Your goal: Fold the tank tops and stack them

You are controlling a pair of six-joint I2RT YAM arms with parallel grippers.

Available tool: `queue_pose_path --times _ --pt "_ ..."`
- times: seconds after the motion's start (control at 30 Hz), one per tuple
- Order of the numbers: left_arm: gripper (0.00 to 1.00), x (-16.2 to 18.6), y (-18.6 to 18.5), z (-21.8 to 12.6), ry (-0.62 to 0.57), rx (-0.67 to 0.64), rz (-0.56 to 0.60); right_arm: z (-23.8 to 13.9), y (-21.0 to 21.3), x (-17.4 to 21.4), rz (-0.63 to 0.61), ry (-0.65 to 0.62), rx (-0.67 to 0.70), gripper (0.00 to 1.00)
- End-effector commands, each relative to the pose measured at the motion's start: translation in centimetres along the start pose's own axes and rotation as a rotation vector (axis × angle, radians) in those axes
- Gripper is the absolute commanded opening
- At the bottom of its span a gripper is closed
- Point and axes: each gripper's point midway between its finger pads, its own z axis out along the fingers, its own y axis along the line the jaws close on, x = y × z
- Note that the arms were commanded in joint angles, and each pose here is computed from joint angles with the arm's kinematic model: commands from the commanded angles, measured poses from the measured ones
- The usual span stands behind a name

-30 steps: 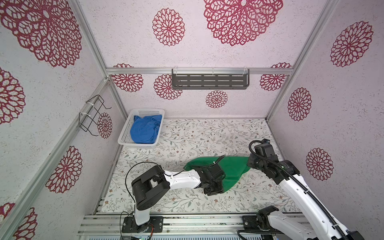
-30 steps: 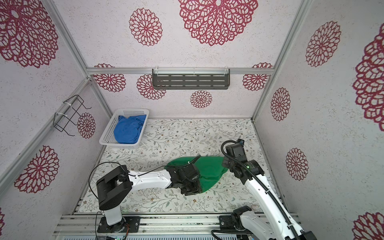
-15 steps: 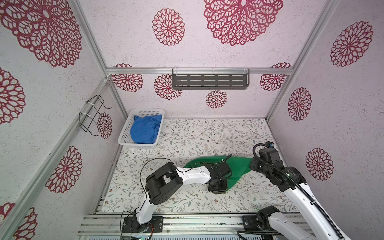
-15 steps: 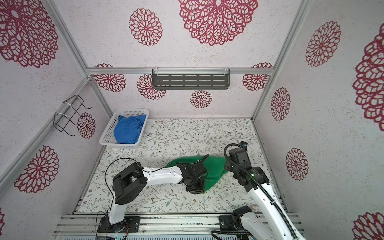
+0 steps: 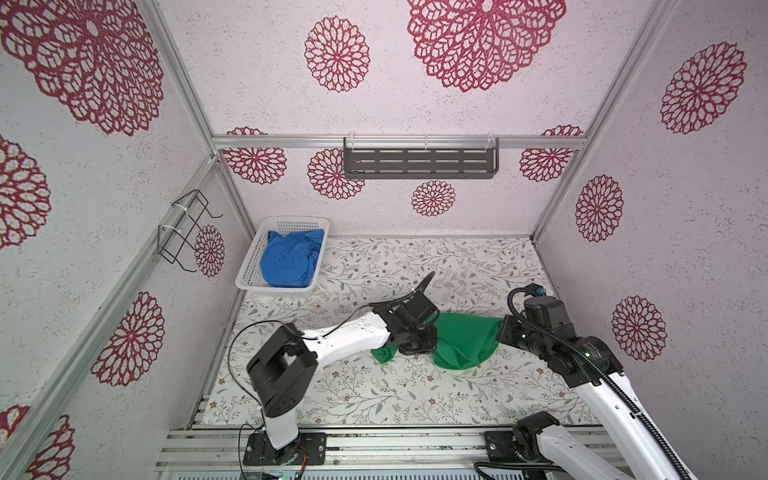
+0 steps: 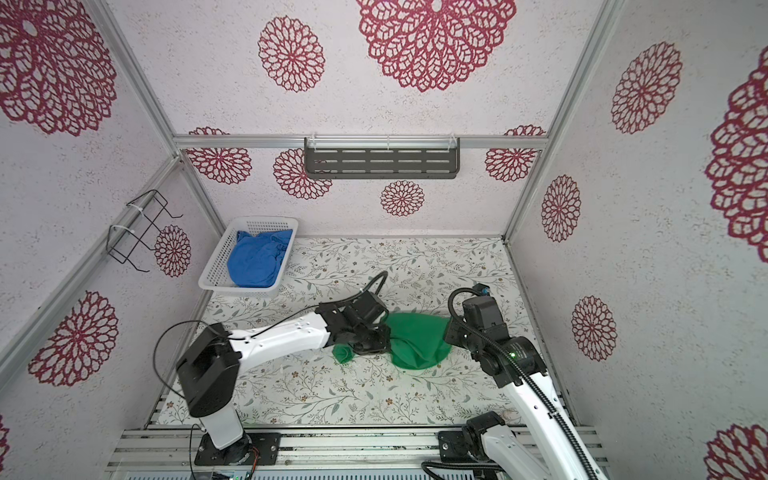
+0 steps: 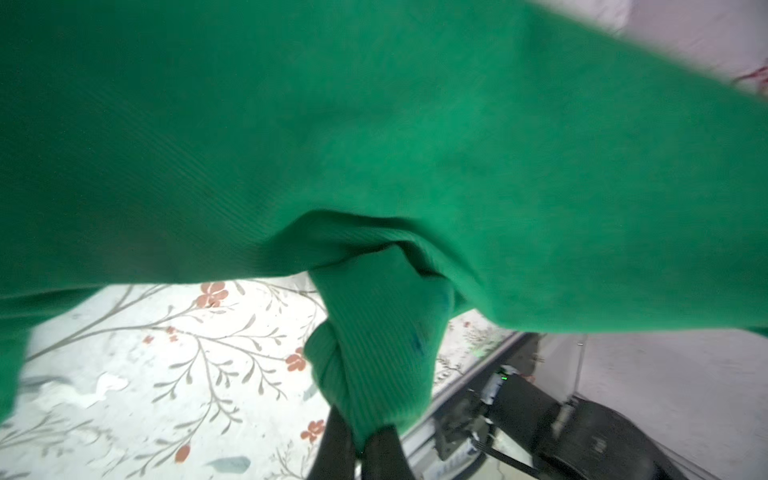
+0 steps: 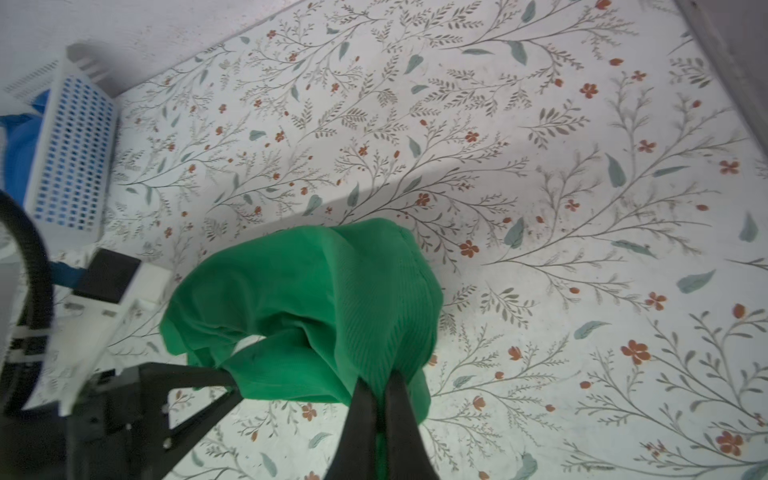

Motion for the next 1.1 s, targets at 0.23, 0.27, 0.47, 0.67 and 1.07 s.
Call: queue_pose_path --times 0.23,0.27,0.47,0.67,1.07 --pt "0.0 -5.2 -3.3 -15.6 -0.309 0.066 0.107 -5.9 5.7 -7.8 -0.071 -0.207 -0.196 0.0" --pt "0.0 -5.6 -3.1 -17.1 -0.337 0.055 0.116 -6.4 6.1 -8.5 -0.083 -0.224 -0.204 0.0" --pt "0.0 -10.0 -0.7 -28.9 -0.541 -0.133 0.198 -10.6 10.4 -13.8 -0.169 -0.412 -0.355 0.0" --pt "0.0 -12.0 -1.1 -39.7 -0.729 -0.236 0.278 -17.2 13.8 -17.7 -0.246 -0.593 -0.497 0.0" --pt "0.0 -14.0 1.1 -37.5 -0.656 -0.239 0.276 -14.0 13.9 -18.3 -0.232 -0.418 -0.398 0.0"
